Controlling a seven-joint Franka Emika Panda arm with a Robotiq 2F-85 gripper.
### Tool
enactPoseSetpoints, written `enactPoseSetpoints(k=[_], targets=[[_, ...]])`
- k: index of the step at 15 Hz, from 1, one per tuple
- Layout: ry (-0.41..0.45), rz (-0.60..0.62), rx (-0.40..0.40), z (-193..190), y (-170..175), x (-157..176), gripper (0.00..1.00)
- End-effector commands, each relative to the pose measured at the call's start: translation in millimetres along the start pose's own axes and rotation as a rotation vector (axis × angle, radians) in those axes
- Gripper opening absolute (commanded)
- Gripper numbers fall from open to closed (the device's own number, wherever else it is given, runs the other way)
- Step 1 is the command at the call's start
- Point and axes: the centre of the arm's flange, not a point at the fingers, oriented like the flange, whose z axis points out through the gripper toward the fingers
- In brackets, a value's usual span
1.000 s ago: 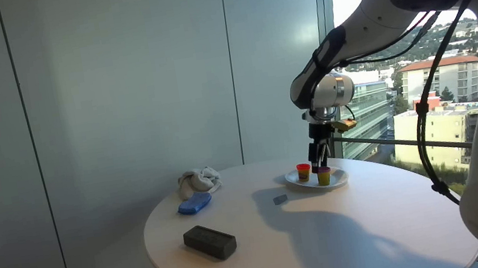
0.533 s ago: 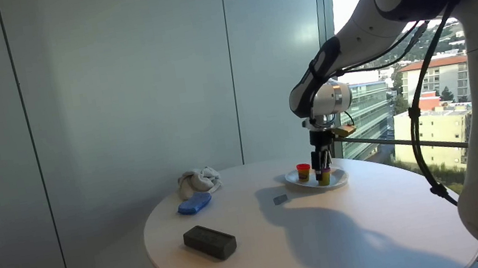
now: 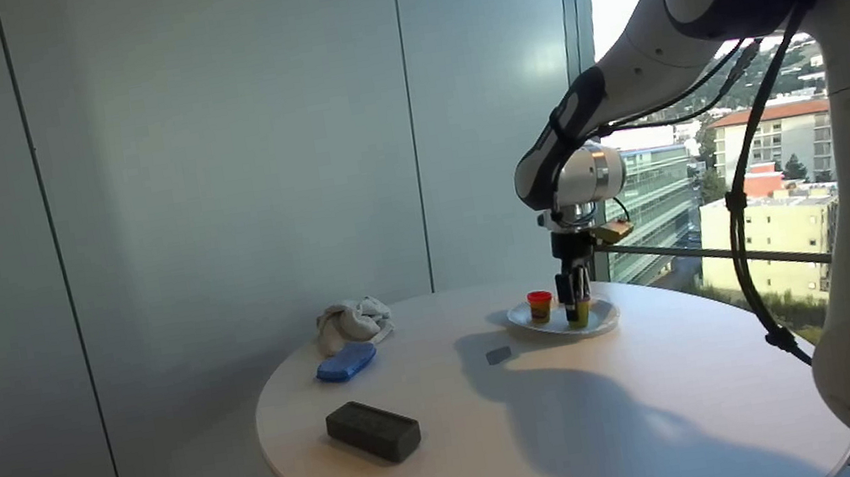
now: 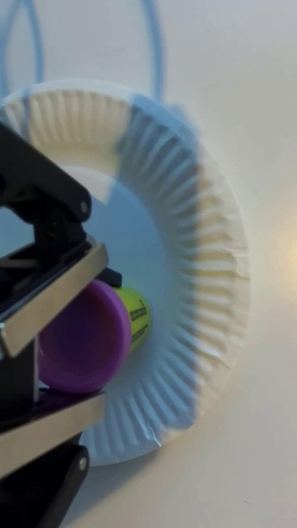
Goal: Move the bottles on the plate onto the table
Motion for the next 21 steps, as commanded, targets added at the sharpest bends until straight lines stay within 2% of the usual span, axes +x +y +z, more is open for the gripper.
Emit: enactPoseSetpoints(k=[1,4,6,9,12,14,18,21], targets=[[0.007,0.025,-0.066,-28.9,2.7,-9.6,0.21],[0.000,0.069,-0.164,-65.9,1.3,-26.0,0.21],[0.026,0.070,-0.180,-97.2,-4.5,-35.0,0.21],[0.121,-0.003,-0.150,-142.0,-26.5,-45.6,0.21],[0.191,-0.092,-0.126,-169.4,-52.7,-39.6,0.21],[0.208,-0.177,-0.108,-175.7,-75.5,-27.2,0.21],[0.131,-0.289,-0.203,-155.3,-122.8,20.9,0.21],[0.086,-0.395,-0.212,-130.5,-151.4,59.3,0.21]])
